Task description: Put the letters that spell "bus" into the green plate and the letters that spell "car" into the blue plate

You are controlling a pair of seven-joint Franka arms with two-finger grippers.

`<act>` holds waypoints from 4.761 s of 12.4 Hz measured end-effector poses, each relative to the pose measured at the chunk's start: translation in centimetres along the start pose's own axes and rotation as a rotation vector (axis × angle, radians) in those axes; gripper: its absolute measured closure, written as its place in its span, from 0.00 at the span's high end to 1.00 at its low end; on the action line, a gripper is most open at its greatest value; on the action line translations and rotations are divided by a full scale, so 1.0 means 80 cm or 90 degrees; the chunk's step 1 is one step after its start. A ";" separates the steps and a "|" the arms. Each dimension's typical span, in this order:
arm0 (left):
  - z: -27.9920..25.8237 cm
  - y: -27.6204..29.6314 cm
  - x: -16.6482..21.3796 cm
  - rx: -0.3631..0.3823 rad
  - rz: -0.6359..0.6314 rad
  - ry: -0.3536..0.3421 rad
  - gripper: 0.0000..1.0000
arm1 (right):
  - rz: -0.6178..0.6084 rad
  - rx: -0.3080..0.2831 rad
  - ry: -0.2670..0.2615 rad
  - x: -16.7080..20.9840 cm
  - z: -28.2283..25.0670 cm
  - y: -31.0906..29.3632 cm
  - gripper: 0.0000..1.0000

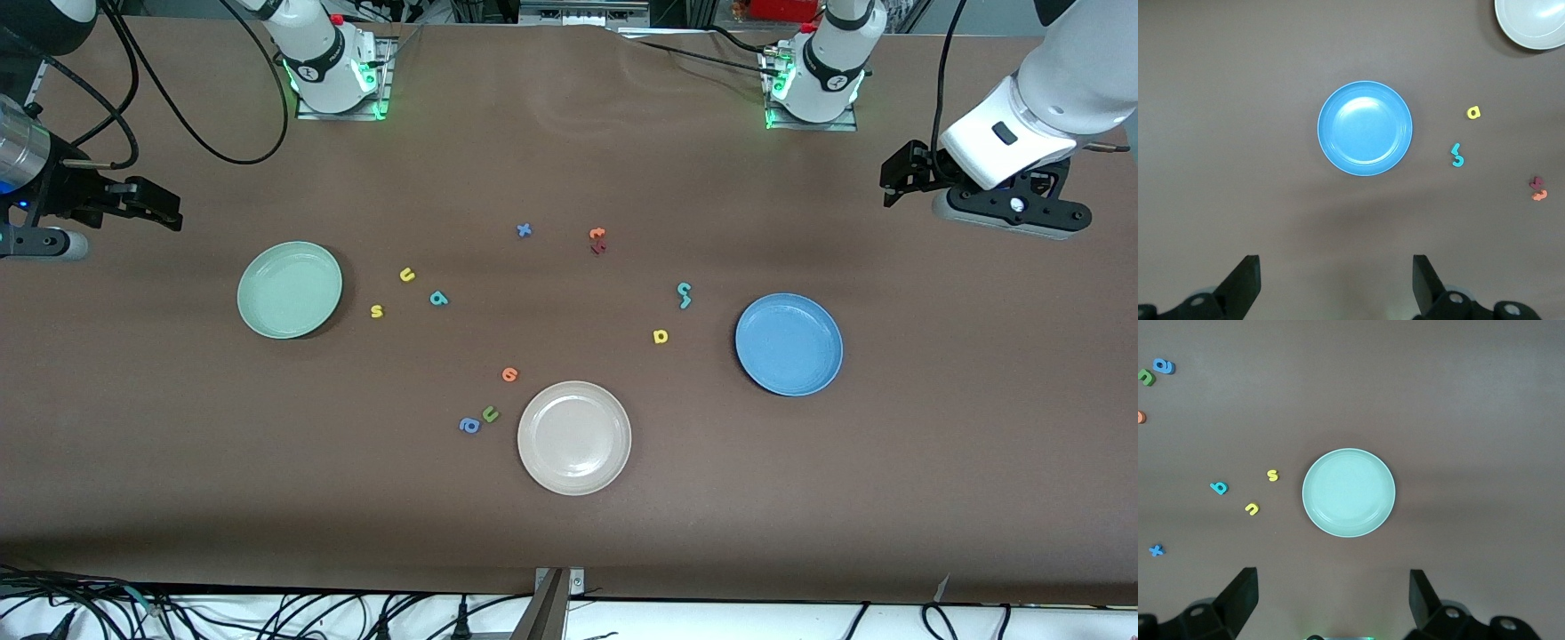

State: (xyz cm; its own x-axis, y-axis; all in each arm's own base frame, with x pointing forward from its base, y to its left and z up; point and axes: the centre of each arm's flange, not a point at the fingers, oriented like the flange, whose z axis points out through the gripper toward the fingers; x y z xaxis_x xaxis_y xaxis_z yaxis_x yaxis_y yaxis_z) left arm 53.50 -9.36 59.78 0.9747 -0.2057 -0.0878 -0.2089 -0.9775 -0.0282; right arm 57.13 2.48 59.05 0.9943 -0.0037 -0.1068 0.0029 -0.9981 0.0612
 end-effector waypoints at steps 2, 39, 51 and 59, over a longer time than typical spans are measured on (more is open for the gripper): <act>0.000 0.000 0.000 0.000 0.000 0.000 1.00 | 0.000 0.000 0.000 0.000 0.000 0.000 1.00; 0.000 0.000 0.000 0.000 0.000 0.000 1.00 | 0.002 0.002 0.001 0.001 0.001 -0.001 1.00; 0.000 0.000 0.000 0.000 0.000 0.000 1.00 | 0.043 0.006 -0.021 0.003 0.052 -0.055 1.00; 0.034 0.005 0.016 -0.006 0.008 -0.040 1.00 | 0.219 0.009 -0.028 -0.017 0.231 -0.171 1.00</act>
State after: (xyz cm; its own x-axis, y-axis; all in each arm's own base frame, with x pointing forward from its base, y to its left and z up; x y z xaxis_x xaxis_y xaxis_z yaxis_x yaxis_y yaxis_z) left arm 54.48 -9.91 56.91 0.9650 -0.2147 -0.1507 -0.2197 -0.9754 -0.0174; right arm 53.78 15.02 40.03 0.9313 -0.3423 -0.1246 -0.3334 -0.9387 0.0876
